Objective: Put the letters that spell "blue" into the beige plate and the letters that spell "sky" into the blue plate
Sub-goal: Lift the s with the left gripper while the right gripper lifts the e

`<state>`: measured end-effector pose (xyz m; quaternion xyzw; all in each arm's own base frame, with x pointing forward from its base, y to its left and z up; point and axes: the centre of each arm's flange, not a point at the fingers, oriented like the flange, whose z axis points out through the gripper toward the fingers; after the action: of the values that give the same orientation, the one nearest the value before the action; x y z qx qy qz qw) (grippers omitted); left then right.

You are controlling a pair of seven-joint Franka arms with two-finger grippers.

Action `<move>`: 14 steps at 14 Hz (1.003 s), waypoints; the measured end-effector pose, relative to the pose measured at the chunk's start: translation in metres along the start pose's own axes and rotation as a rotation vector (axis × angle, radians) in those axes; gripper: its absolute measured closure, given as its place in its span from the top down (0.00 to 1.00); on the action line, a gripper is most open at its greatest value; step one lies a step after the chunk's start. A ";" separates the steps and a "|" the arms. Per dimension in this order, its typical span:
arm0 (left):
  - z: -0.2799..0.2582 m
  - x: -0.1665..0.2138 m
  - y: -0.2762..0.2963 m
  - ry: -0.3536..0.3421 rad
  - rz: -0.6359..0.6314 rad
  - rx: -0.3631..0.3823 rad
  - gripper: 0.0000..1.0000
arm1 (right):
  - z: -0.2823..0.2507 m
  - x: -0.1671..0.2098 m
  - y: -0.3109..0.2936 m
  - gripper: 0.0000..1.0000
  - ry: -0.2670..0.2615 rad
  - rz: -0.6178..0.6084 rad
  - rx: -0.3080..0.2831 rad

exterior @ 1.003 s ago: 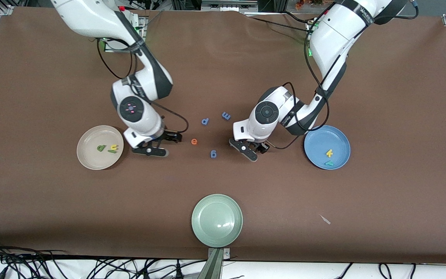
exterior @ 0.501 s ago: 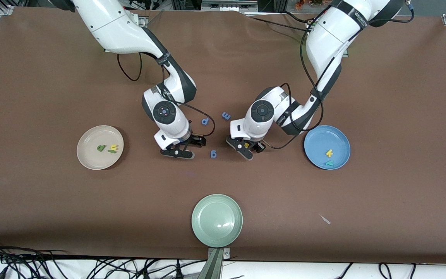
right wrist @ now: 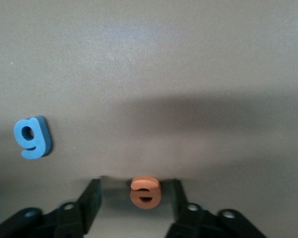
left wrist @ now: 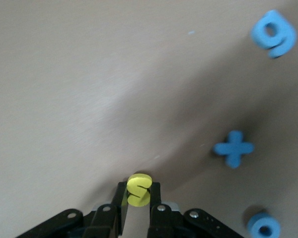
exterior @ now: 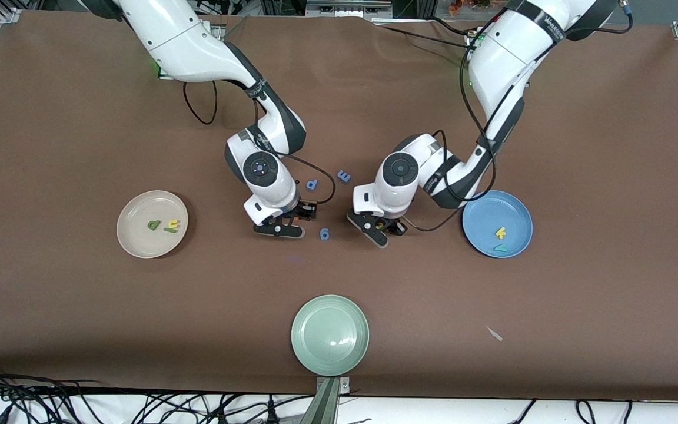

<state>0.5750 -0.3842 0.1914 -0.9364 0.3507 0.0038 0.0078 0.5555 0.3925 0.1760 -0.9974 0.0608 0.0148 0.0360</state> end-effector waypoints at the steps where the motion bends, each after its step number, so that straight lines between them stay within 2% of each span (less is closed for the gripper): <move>1: -0.013 -0.004 -0.013 -0.052 -0.013 0.017 0.22 | -0.001 0.001 0.001 0.46 0.001 0.002 -0.002; 3: -0.056 -0.021 -0.057 -0.147 0.005 0.049 0.22 | -0.004 0.003 0.001 0.28 0.004 0.006 0.002; 6: -0.106 -0.057 -0.140 -0.202 0.080 0.053 0.22 | -0.004 0.008 0.006 0.28 0.007 0.014 0.001; 8: -0.102 -0.081 -0.166 -0.233 0.085 0.039 0.22 | -0.014 0.024 0.021 0.28 0.002 0.015 -0.011; 11: -0.075 -0.103 -0.177 -0.268 0.090 0.012 0.22 | -0.052 0.060 0.080 0.28 -0.070 -0.068 -0.084; 13: -0.064 -0.115 -0.190 -0.266 0.093 0.000 0.36 | -0.081 0.087 0.146 0.28 -0.127 -0.132 -0.140; 14: -0.064 -0.117 -0.195 -0.264 0.091 -0.002 0.47 | -0.091 0.097 0.177 0.28 -0.152 -0.154 -0.163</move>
<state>0.6146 -0.1612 0.2591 -0.9110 0.3886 0.1276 0.0530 0.6326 0.1991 0.2513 -0.9947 -0.0202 0.0924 -0.0398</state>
